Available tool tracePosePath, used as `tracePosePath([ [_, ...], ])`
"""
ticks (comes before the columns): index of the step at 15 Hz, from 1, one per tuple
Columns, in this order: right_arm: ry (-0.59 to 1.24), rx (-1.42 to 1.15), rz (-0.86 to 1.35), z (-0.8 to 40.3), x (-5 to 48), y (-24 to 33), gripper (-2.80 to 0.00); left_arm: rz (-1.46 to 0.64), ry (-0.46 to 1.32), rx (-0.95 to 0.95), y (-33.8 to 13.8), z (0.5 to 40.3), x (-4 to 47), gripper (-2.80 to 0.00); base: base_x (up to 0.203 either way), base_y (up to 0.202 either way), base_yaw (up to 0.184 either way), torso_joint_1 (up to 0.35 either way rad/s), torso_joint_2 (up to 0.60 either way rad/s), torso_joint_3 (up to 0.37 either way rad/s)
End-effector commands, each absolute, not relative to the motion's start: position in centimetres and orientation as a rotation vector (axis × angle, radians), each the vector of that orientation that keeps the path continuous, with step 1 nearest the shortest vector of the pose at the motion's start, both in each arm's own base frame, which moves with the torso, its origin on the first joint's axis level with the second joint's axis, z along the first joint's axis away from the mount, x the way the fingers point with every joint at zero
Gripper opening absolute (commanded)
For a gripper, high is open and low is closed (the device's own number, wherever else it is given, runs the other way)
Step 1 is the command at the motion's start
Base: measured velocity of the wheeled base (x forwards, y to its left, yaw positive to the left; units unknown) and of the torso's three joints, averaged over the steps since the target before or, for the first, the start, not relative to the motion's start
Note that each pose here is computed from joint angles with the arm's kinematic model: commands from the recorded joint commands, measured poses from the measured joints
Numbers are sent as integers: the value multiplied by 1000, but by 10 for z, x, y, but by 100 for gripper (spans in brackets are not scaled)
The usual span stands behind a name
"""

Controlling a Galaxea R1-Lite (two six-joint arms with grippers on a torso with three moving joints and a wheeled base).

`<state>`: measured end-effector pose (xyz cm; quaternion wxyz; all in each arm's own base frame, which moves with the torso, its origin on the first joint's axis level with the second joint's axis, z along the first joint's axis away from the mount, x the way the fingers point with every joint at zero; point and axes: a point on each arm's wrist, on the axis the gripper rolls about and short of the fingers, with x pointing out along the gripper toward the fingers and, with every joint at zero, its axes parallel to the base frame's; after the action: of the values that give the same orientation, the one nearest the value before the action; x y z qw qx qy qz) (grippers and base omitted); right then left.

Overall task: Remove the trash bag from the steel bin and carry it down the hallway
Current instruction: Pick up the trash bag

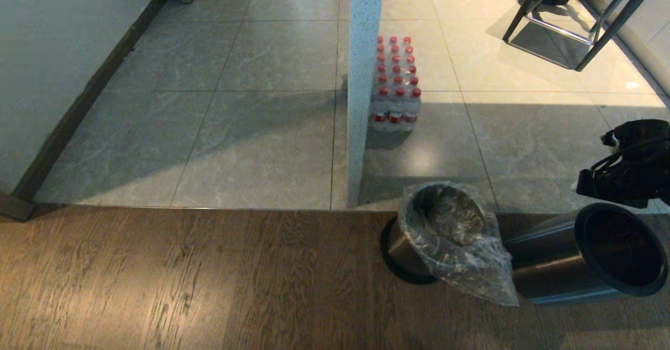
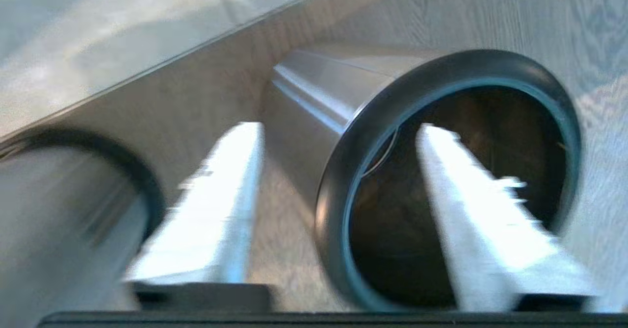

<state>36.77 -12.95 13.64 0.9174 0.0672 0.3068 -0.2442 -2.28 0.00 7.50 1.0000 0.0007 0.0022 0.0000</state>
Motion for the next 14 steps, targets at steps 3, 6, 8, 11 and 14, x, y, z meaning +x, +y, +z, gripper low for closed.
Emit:
tracePosePath([
  [3, 777, 47, -277, 172, 323, -64, -280, 0, 3, 2, 0, 75, -23, -280, 0, 0, 0, 0, 0, 0],
  [6, 954, -91, -109, 149, 311, -32, -280, 0, 5, 2, 0, 75, -23, -280, 0, 0, 0, 0, 0, 0],
  [8, 995, -73, -7, 135, 318, -18, -280, 0, 5, 2, 0, 75, -23, -280, 0, 0, 0, 0, 0, 0],
  [11, 1009, 57, 189, 126, 323, -8, -280, 0, 5, 2, 0, 75, -23, -280, 0, 0, 0, 0, 0, 0],
  [14, 1015, 69, 209, 115, 332, -5, 0, 0, 5, 2, 0, 75, -23, -280, 0, 0, 0, 0, 0, 0],
])
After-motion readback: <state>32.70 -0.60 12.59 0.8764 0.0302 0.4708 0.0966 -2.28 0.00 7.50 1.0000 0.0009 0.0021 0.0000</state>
